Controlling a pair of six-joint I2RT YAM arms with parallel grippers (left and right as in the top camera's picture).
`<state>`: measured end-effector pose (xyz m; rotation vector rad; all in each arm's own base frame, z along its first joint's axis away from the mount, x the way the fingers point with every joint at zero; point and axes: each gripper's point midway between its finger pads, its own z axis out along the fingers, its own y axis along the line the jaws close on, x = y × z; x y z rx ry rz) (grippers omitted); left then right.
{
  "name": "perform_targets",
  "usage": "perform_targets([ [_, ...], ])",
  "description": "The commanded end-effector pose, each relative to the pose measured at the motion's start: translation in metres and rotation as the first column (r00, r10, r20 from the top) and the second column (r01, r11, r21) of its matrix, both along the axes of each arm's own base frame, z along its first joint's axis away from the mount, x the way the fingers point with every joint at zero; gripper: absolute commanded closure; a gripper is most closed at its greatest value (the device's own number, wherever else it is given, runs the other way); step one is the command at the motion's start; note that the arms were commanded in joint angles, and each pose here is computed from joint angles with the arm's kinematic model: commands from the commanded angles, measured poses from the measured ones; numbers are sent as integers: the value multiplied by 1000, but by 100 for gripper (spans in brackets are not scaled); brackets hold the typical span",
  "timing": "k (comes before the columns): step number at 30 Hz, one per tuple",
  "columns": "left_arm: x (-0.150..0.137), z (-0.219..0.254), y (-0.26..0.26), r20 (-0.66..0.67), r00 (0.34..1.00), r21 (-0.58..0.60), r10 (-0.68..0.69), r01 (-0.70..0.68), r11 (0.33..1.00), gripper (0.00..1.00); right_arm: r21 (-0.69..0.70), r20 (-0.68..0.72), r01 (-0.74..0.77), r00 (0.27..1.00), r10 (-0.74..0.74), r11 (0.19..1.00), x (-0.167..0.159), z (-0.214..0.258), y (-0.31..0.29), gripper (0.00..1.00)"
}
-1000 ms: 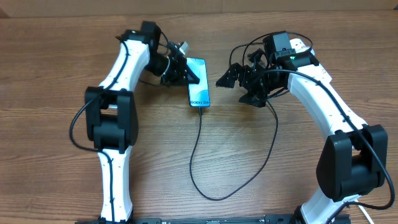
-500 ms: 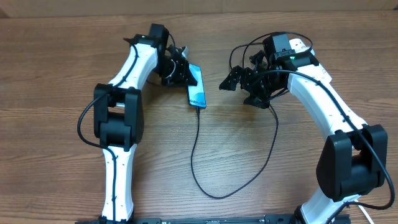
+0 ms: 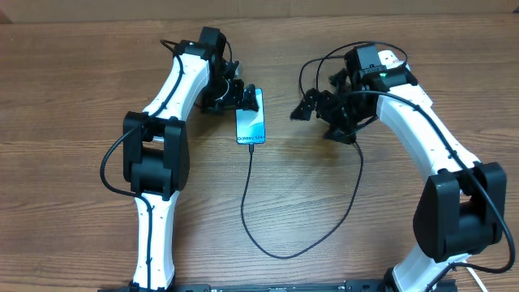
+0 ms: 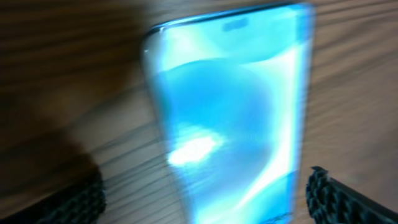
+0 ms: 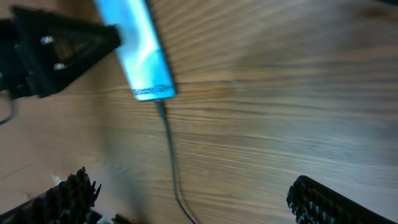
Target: Plug charger to phone and switch on socket
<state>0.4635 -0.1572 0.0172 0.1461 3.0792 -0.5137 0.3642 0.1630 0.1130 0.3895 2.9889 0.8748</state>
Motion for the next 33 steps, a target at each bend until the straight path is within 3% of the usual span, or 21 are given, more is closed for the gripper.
perform_targets([
  [1, 6, -6, 41, 19, 999, 207, 37, -40, 978, 0, -123, 15, 63, 998, -62, 990, 10, -2, -34, 0],
  [6, 22, 41, 44, 93, 994, 207, 65, -83, 975, 0, -275, 64, 179, 984, -168, 945, 27, 24, -92, 1],
  [8, 30, 65, 43, 141, 988, 193, 67, -93, 977, 0, -316, 119, 229, 972, -201, 921, 39, 37, -113, 11],
  [10, 40, 105, 42, 222, 973, 169, 69, -108, 980, 0, -370, 234, 301, 946, -225, 879, 62, 59, -146, 14],
  [12, 46, 147, 40, 308, 949, 140, 74, -123, 982, 0, -434, 332, 384, 909, -251, 815, 79, 73, -180, 9],
  [14, 48, 198, 40, 411, 908, 105, 82, -136, 985, 0, -516, 438, 509, 848, -299, 689, 93, 83, -230, 0],
  [18, 44, 244, 54, 512, 854, 130, 93, -184, 974, 0, -587, 509, 594, 799, -319, 551, 99, 85, -284, 0],
  [26, 42, 252, 58, 528, 844, 140, 95, -197, 971, 0, -666, 498, 527, 841, -212, 528, 133, 31, -337, 0],
  [33, 42, 252, 57, 528, 844, 140, 94, -196, 971, 0, -681, 455, 503, 860, -231, 533, 144, -20, -350, 0],
])
